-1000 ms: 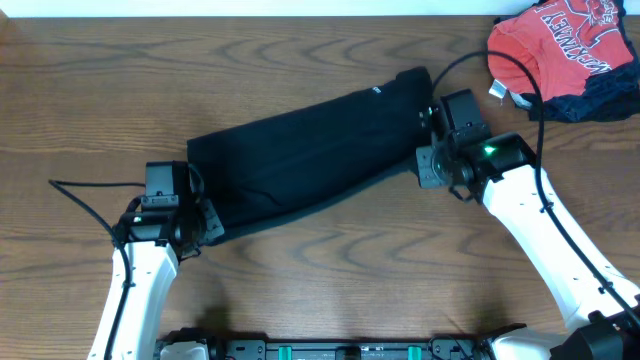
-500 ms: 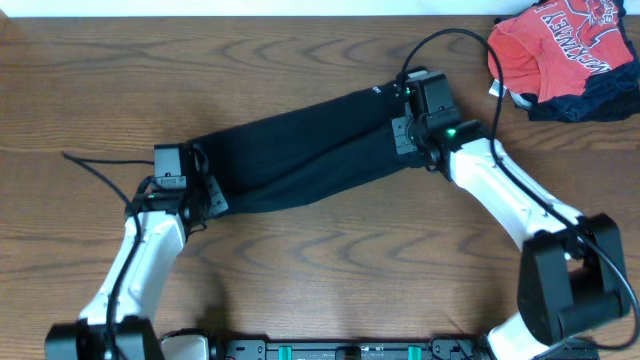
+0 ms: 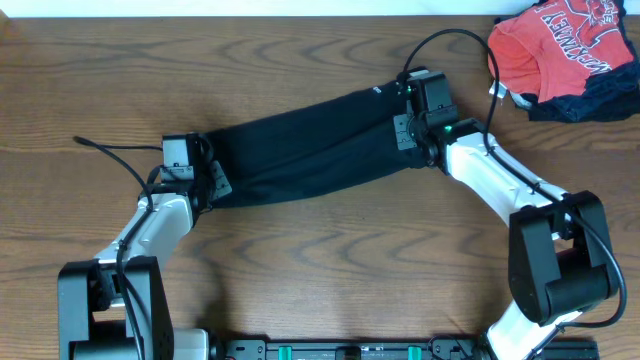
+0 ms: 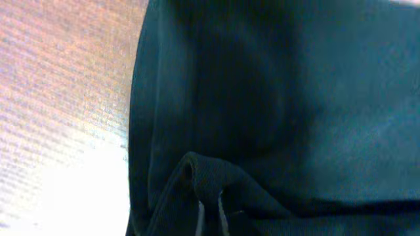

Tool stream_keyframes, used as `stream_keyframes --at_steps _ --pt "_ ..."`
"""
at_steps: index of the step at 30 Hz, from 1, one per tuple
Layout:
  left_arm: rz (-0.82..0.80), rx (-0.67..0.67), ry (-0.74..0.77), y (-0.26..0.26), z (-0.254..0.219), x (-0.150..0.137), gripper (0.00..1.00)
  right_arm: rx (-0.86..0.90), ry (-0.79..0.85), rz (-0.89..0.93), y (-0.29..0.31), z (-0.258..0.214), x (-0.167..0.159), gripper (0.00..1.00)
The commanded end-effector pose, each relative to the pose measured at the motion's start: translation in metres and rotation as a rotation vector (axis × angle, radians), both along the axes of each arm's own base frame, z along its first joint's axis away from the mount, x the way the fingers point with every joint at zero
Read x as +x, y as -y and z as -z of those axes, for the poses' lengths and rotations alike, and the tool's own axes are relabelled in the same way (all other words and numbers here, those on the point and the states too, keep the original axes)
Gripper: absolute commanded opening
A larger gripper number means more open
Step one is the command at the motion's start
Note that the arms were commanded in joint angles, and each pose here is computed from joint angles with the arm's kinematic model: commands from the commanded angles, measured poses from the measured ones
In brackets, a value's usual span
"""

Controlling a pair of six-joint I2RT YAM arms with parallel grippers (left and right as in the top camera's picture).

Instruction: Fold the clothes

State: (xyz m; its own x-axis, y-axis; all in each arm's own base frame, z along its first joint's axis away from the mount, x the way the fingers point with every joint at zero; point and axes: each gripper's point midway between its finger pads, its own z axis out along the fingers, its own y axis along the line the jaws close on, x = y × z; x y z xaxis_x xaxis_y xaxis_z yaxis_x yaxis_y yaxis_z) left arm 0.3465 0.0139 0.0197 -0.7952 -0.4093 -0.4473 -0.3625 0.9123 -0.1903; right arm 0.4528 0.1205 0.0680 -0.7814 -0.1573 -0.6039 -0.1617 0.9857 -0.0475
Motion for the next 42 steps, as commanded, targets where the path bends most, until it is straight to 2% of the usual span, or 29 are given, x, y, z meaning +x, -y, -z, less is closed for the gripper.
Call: stream_keyframes --at_steps 1,2,5,6,7,9,13,14,18,21,29,42 --pt "-0.02 0.02 0.035 -0.006 -0.011 0.011 0.17 -0.009 0.013 0.013 0.009 -0.003 0.007 0.01" --pt "-0.02 0.022 0.042 -0.006 -0.014 0.013 0.17 -0.009 0.014 0.014 0.009 -0.003 0.007 0.01" --pt "-0.025 0.032 0.063 -0.008 -0.021 0.019 0.4 -0.01 0.014 0.014 0.009 -0.003 0.007 0.08" --pt "-0.032 0.043 0.066 -0.011 -0.022 0.019 0.45 -0.01 0.013 0.014 0.009 -0.003 0.007 0.12" --pt "-0.041 0.058 0.067 -0.014 -0.023 0.02 0.47 -0.01 0.013 0.014 0.009 -0.003 0.007 0.17" --pt "-0.06 0.084 0.07 -0.02 -0.024 0.021 0.54 -0.009 0.014 0.014 0.009 -0.004 0.007 0.34" --pt "-0.089 0.088 0.071 -0.03 -0.026 0.021 0.57 -0.004 0.023 0.01 0.008 -0.006 0.009 0.7" --pt "-0.09 0.076 0.069 -0.032 -0.026 0.02 0.57 0.001 0.02 0.005 0.006 -0.007 0.009 0.76" --pt "-0.044 -0.023 0.058 -0.031 -0.027 0.02 0.58 0.013 -0.028 -0.085 -0.007 -0.027 0.005 0.89" --pt "-0.009 -0.069 0.063 -0.032 -0.031 0.021 0.59 -0.022 -0.058 -0.122 -0.007 -0.051 0.005 0.95" --pt "0.109 -0.132 0.007 -0.017 -0.022 0.012 0.6 -0.075 -0.124 -0.176 -0.003 -0.108 -0.007 0.96" --pt "0.141 -0.191 -0.115 -0.011 0.025 0.0 0.61 -0.086 -0.18 -0.176 0.001 -0.108 -0.02 0.97"
